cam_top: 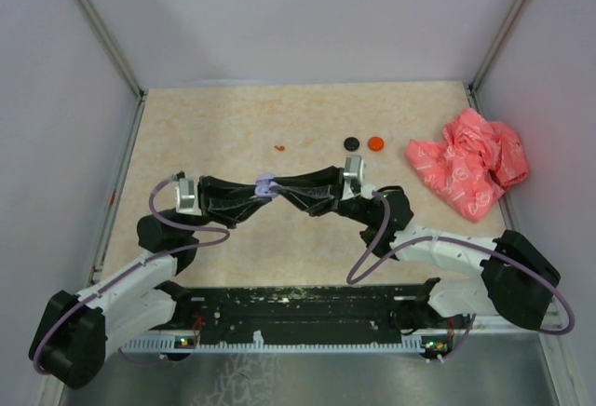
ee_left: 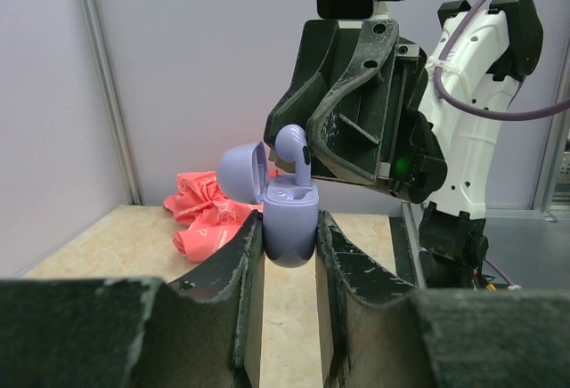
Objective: Insert the wireless bluetooth earbuds into the charging case
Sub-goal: Place the earbud in the charging case.
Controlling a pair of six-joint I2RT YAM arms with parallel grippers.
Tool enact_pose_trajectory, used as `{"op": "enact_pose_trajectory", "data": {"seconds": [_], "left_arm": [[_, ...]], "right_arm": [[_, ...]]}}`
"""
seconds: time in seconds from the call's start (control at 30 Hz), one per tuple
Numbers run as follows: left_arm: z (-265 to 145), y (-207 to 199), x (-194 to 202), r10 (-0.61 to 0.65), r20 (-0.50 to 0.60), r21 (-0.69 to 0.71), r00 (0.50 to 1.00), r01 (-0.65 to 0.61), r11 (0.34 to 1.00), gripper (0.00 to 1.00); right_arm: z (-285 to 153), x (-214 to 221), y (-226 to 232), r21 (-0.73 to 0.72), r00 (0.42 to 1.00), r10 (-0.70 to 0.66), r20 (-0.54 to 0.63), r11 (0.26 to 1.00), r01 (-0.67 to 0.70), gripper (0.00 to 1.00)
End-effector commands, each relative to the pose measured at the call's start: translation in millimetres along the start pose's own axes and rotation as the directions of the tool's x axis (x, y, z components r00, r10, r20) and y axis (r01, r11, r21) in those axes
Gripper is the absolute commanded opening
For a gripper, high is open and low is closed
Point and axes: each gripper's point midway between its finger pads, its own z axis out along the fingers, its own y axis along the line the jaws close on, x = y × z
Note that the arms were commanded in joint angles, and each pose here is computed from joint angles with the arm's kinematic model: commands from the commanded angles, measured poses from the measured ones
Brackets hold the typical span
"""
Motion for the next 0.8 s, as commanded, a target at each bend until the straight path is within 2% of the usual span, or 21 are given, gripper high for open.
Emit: {"op": "enact_pose_trajectory", "data": {"seconds": [0.0,0.1,0.23,0.37,0.57,0.77], "left_arm": [[2.3,-5.2,-19.1,0.025,0.062,0.015,0.998,-0.026,1.000,0.00],[2.2,-4.3,-19.7,0.019,0.066,0.007,0.998,-0.020,1.000,0.00],[1.4,-4.1,-18.7,0.018,0.065,0.004,0.998,-0.018,1.000,0.00],[0.7,-4.3,-18.5,0.020,0.066,0.000,0.998,-0.020,1.000,0.00],[-3.1,-0.7,-10.6,0.023,0.043,-0.024,0.999,-0.022,0.999,0.00],[-12.4,8.9,12.0,0.034,-0.032,-0.081,0.999,-0.036,0.996,0.00]], "right_arm": [[1.2,-10.5,9.2,-0.031,0.999,-0.018,0.036,0.999,0.019,0.00],[0.4,-7.2,10.5,-0.038,1.000,-0.017,0.015,0.999,0.017,0.00],[-0.5,-5.9,11.1,-0.038,1.000,-0.013,0.003,0.999,0.013,0.13],[-1.0,-8.2,10.1,-0.030,1.000,-0.014,0.006,0.999,0.014,0.18],[-3.6,-16.5,10.0,-0.014,1.000,-0.021,0.015,1.000,0.021,0.32],[-8.6,-21.7,0.0,0.056,0.999,-0.046,-0.016,0.997,0.047,0.39]]}}
